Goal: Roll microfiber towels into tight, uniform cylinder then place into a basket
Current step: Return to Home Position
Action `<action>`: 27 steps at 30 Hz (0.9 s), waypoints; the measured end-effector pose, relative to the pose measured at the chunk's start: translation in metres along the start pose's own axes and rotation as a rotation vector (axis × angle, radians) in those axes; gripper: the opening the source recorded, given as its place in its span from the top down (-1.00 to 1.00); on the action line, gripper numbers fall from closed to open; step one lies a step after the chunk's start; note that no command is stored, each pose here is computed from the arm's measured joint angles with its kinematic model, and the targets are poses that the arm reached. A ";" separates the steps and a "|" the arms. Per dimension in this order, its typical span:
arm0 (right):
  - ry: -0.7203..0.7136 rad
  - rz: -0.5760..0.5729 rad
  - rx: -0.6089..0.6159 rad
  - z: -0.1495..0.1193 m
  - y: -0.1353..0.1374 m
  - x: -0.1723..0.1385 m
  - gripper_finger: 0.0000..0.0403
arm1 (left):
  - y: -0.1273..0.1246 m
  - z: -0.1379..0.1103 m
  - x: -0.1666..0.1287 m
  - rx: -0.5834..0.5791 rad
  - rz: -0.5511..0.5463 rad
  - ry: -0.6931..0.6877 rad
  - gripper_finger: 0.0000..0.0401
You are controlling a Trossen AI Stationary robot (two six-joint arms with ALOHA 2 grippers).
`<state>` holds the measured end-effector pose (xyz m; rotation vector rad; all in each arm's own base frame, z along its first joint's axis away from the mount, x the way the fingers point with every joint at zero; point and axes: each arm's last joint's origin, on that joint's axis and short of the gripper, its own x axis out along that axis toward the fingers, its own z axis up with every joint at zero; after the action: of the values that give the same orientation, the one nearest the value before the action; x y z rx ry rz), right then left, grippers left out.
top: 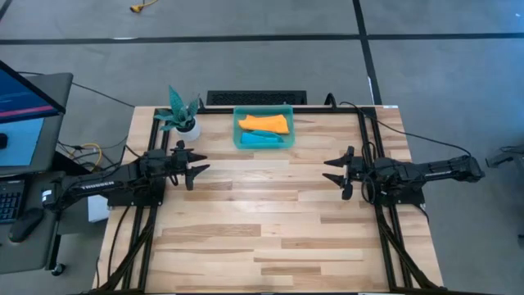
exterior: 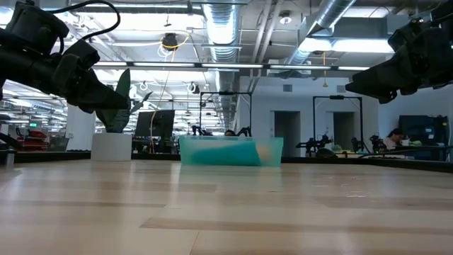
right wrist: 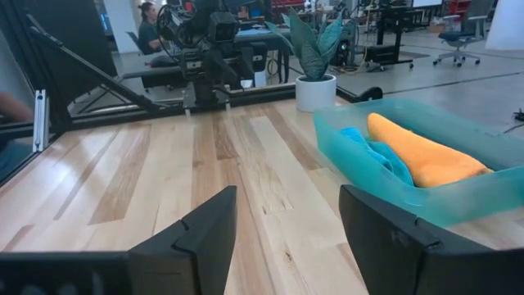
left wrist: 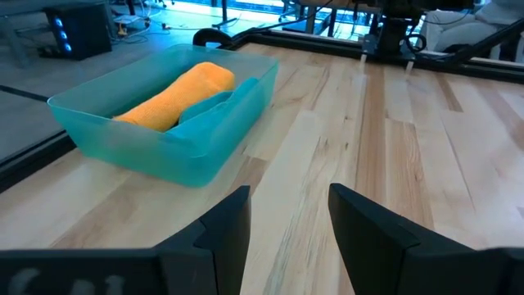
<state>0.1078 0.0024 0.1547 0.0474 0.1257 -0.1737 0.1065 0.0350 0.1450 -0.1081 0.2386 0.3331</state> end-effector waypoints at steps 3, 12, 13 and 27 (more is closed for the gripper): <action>0.000 0.000 0.000 0.000 0.000 0.000 -0.18 | 0.000 0.000 0.000 -0.001 0.000 0.000 0.21; 0.000 0.000 0.000 0.000 0.000 0.000 -0.18 | 0.000 0.000 0.000 0.000 0.000 0.000 0.21; 0.000 0.000 0.000 0.000 0.000 0.000 -0.18 | 0.000 0.000 0.000 0.006 0.000 0.000 0.21; 0.000 0.000 0.000 0.000 0.000 0.000 -0.18 | 0.000 0.000 0.000 0.013 0.000 0.000 0.21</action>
<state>0.1078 0.0024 0.1547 0.0474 0.1257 -0.1737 0.1065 0.0350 0.1449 -0.0956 0.2409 0.3315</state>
